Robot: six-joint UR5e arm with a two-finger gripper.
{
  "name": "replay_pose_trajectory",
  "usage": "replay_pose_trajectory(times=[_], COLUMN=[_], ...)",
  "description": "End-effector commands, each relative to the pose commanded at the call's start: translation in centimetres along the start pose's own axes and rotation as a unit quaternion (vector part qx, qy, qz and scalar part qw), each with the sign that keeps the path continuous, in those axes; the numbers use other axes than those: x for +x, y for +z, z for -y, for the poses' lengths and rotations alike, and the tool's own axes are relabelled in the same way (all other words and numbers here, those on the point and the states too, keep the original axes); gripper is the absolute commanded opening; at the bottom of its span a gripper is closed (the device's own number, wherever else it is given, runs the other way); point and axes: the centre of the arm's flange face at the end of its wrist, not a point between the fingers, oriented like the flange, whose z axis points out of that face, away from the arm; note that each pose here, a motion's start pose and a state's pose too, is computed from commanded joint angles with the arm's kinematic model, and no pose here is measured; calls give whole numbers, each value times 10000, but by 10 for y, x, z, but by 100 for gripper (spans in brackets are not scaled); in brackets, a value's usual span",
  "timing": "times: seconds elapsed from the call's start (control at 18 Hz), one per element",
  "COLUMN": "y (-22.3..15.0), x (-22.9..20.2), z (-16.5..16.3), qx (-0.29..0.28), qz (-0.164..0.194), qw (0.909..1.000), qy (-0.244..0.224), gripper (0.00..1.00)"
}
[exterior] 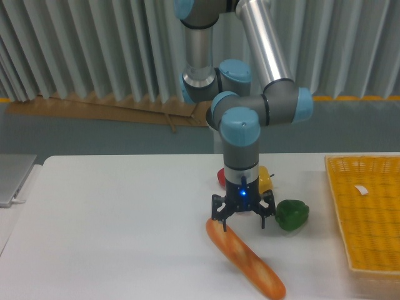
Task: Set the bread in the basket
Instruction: 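Lower the open gripper over the orange bread loaf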
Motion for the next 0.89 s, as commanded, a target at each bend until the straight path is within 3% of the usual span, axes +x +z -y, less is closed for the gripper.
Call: replay_pose_trajectory(times=[0.67, 0.89], y=[21, 27], x=[-4, -4], z=[9, 9], qx=[72, 26], qz=[21, 15], qw=[9976, 9974], qy=[-695, -715], gripper=[100, 100])
